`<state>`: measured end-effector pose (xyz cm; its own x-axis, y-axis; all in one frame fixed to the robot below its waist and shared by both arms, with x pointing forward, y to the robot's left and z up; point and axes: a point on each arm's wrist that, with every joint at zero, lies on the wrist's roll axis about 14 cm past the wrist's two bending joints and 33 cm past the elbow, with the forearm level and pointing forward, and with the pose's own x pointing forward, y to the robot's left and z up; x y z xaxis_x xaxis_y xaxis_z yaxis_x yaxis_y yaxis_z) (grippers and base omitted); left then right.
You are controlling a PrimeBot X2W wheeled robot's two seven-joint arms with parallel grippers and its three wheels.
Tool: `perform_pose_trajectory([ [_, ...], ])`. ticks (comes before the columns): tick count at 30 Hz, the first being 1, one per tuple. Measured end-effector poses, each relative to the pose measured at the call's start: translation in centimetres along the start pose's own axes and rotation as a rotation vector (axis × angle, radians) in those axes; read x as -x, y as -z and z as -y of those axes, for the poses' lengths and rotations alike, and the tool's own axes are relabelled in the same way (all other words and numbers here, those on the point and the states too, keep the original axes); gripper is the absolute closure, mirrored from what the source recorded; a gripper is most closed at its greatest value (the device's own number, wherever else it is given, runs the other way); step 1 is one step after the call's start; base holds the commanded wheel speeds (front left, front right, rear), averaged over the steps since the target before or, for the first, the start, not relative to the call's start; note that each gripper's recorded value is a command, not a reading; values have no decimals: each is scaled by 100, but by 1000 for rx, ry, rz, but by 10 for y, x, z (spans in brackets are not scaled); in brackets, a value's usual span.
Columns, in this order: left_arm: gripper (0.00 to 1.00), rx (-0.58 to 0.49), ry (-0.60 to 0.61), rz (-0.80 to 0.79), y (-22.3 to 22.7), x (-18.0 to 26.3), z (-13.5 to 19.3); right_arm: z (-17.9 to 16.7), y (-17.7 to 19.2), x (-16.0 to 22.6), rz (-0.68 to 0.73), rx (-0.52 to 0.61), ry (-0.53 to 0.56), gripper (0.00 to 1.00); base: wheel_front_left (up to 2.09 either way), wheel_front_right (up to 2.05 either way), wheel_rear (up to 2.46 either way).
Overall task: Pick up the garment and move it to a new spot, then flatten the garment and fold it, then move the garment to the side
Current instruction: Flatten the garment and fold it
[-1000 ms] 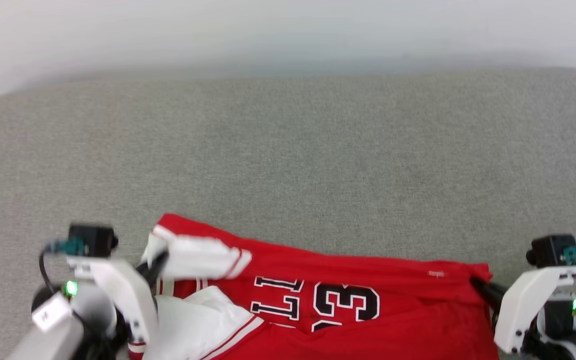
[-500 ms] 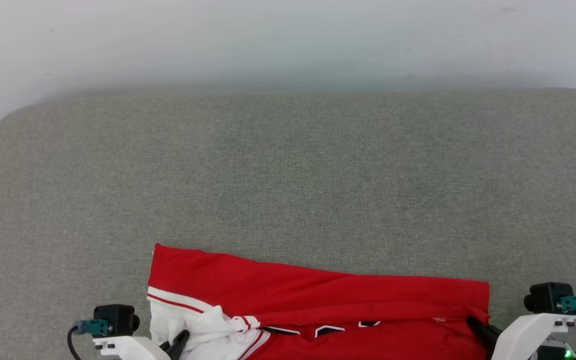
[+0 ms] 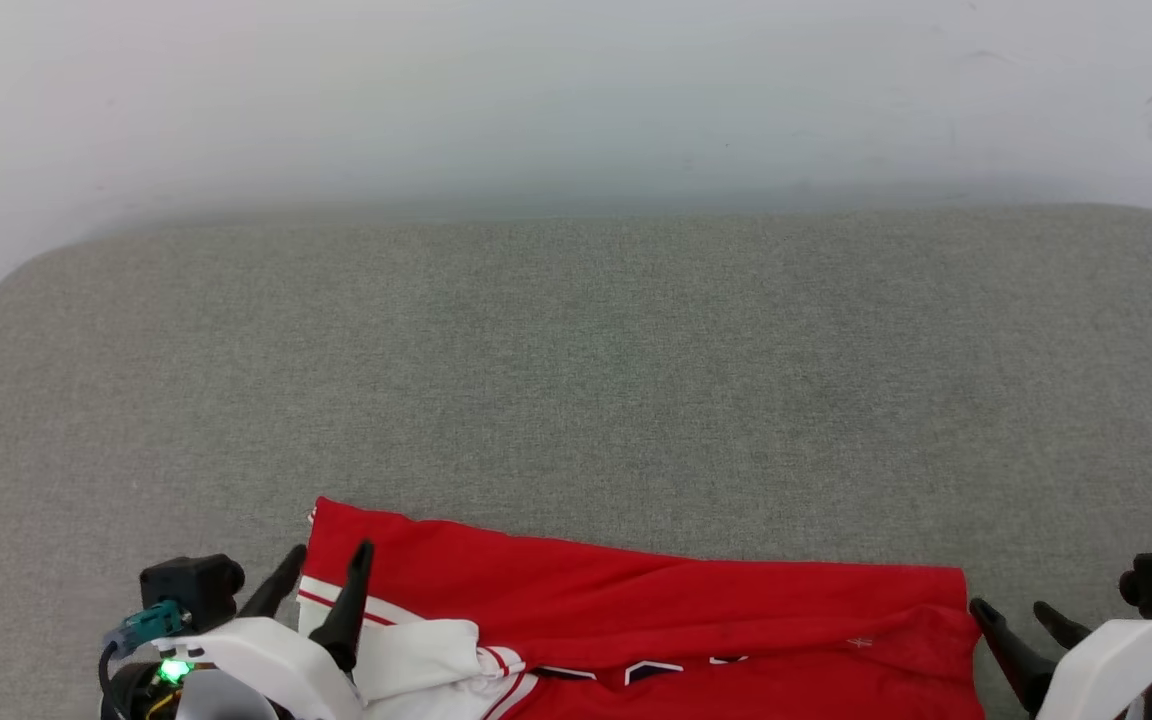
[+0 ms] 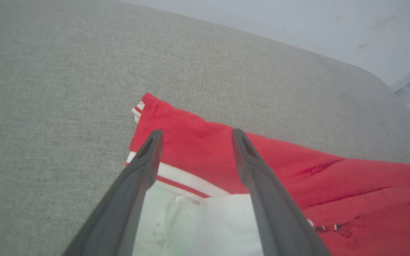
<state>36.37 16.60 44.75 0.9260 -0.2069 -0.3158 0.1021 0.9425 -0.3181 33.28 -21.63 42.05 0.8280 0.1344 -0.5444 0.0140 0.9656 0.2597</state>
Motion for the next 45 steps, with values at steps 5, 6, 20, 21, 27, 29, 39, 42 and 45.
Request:
perform_pose_trajectory([
  [5, 0, -47, -33, 204, -42, 4, 2, 18, -10, 11, -25, 13, 48, 0, 0, 0, 0],
  [6, 0, -47, -37, 233, -47, 5, 3, 20, -10, 12, -34, 24, 56, 0, 0, 0, 0],
  [20, 0, -158, -195, 454, -86, 41, -15, -5, 25, -12, -231, 42, -12, 0, 0, 0, 0],
  [21, 0, -170, -199, 456, -86, 42, -15, -6, 30, -14, -249, 45, -16, 0, 0, 0, 0],
  [27, 0, -198, -200, 467, -87, 42, -15, -14, 53, -26, -335, 30, -37, 0, 0, 0, 0],
  [29, 0, -197, -201, 471, -87, 42, -15, -15, 61, -27, -363, 14, -38, 53, 0, 0, 0],
  [39, 0, -203, -185, 444, -77, 39, -12, -18, 51, -26, -325, 23, -59, 100, 0, 0, 0],
  [42, 0, -211, -177, 442, -76, 38, -10, -16, 40, -24, -291, 36, -56, 100, 0, 0, 0],
  [45, 0, -224, -171, 445, -78, 40, -9, -5, 23, -19, -248, 40, -30, 100, 0, 0, 0],
])
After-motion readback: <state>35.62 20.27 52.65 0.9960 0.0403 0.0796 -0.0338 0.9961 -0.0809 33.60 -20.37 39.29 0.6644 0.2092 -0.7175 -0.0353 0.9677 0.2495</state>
